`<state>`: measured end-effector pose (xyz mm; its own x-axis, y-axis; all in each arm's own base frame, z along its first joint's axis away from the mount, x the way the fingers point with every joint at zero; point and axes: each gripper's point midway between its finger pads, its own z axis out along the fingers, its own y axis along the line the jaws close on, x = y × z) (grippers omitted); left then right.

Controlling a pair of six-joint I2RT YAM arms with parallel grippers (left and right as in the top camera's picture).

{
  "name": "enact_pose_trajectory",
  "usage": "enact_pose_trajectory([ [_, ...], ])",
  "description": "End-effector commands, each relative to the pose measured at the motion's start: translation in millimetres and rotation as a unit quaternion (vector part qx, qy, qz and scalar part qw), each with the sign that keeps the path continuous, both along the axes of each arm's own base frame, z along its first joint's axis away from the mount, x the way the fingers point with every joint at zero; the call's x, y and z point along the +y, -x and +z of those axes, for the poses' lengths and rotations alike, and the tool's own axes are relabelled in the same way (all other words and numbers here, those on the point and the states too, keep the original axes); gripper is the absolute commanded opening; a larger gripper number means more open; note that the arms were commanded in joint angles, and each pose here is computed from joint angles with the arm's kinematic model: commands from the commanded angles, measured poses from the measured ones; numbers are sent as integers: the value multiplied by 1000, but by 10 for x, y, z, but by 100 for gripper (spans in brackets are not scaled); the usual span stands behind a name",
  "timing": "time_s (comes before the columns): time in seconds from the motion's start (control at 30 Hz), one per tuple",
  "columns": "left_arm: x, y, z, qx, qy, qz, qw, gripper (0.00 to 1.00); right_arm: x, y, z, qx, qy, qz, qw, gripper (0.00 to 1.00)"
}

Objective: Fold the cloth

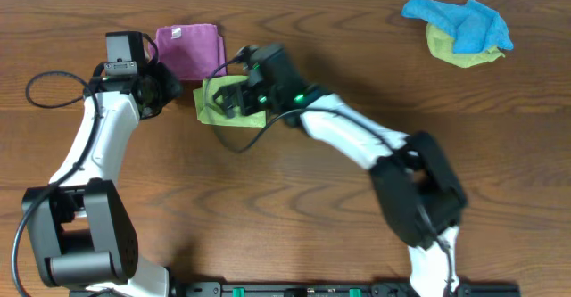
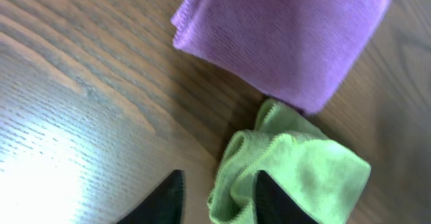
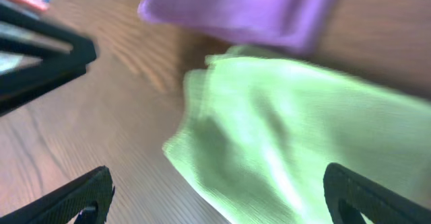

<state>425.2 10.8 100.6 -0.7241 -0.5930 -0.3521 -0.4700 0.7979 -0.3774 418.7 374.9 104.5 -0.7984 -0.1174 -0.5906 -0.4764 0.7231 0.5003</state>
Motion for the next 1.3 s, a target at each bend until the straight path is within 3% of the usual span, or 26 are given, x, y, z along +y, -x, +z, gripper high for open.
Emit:
enact_pose_trajectory([
  [0.0,-55,32,112,-8,17,-10,1000,43,-281,-104,488,-61,15,15,998,99],
  [0.17,-182,98,128,1,50,-27,998,51,-770,11,674,-53,67,15,996,99],
  [0.43,-311,196,105,20,84,-43,995,53,-1563,393,730,-33,153,-11,988,99],
  [0.83,-611,444,-175,65,109,-57,990,55,-2792,1471,340,-28,125,-145,981,99],
  [1.03,-781,488,-320,67,129,-46,988,56,-3084,1797,345,-63,99,-213,970,99],
  [1.27,-797,475,-487,58,151,5,987,58,-3141,1979,263,-59,100,-222,968,99],
])
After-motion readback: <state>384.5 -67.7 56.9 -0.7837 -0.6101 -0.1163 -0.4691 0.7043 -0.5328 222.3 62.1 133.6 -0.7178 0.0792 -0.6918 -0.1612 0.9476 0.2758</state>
